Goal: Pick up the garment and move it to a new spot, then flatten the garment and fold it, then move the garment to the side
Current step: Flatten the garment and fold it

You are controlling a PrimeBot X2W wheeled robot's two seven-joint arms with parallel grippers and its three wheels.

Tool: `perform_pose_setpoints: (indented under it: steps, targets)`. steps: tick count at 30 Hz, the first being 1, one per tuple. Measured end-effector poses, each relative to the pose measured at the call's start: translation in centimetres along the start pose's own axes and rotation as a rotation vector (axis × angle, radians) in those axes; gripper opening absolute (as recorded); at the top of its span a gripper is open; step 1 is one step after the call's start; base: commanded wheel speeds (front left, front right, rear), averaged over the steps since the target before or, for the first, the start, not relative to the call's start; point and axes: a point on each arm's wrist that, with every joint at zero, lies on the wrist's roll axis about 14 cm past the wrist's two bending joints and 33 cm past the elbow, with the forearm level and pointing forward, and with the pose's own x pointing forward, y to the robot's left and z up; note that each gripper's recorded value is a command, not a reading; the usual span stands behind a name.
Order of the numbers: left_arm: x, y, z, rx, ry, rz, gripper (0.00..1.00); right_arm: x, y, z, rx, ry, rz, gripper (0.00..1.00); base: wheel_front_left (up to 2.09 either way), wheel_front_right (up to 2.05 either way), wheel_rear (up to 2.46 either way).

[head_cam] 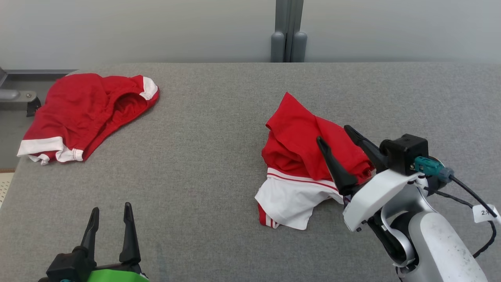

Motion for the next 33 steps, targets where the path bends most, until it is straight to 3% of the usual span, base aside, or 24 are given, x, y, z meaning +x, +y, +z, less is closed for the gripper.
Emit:
perform_pose_setpoints:
  steps: [7,12,20,33]
  targets:
    - [0.1,0.0,0.0,-0.001,0.002,0.003,1.00,-1.3,-1.3,-2.3,-0.059,-0.031,-0.057,1.00,0.00,0.00,0.00]
    - [0.4,-0.2,-0.2,-0.005,0.008,-0.002,1.00,-2.9,-2.6,-6.4,-0.055,0.021,-0.103,1.00,0.00,0.00,0.00]
    - [0.7,-0.6,-0.8,-0.005,0.024,-0.014,1.00,-4.6,-3.5,-12.7,0.079,0.199,-0.161,1.00,0.00,0.00,0.00]
    - [0.6,-0.4,-1.1,0.002,0.036,-0.012,1.00,-4.4,-3.7,-15.9,0.344,0.365,-0.193,1.00,0.00,0.00,0.00]
